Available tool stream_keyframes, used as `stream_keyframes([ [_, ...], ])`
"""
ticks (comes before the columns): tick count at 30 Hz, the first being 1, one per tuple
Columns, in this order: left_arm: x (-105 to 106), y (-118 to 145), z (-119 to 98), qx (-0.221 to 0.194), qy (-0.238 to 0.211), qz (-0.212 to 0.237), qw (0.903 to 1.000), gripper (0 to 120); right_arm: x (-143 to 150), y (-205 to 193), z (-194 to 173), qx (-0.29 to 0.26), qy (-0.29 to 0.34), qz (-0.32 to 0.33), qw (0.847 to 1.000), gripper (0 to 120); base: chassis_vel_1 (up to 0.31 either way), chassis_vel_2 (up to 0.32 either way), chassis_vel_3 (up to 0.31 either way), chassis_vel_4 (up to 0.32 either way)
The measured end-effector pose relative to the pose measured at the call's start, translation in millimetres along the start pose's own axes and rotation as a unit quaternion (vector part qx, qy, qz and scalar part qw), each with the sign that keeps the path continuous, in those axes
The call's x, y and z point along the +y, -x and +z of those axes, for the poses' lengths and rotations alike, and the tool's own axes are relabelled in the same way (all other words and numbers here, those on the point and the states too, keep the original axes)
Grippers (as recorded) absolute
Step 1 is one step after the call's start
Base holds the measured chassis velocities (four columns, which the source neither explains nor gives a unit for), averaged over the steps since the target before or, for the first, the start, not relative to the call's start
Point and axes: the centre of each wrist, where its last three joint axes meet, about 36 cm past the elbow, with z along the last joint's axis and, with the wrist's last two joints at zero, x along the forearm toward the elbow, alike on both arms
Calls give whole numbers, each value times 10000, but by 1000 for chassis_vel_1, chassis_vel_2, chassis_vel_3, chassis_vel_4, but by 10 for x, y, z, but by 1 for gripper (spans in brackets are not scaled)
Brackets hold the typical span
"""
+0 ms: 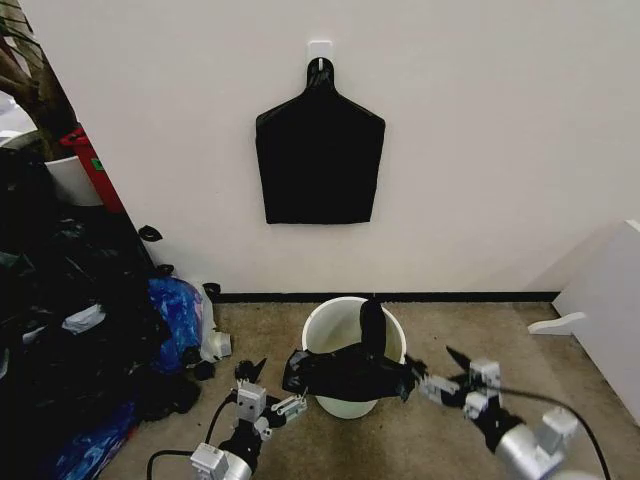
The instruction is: Place the garbage bag over the trash bin.
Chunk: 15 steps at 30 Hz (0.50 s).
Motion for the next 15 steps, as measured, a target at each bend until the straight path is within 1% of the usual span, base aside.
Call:
stream_keyframes([
  [2,2,18,-32,-24,-19,-1,10000,100,2,31,-69,11,36,29,10000,100,0,0,0,0],
  [7,3,55,-195,-129,-181,-87,9997,100,-95,356,-558,269,158,-30,9995,100,0,0,0,0],
  [8,3,55,-195,-129,-181,-87,9997,100,-95,356,-558,269,158,-30,9995,100,0,0,0,0],
  [13,-28,25,-273,-189,-269,-136,9994,100,-311,810,-808,750,143,-77,9971,100,0,0,0,0],
  [15,-43,13,-267,-192,-274,-162,9993,100,-326,921,-834,914,101,-99,9957,100,0,0,0,0],
])
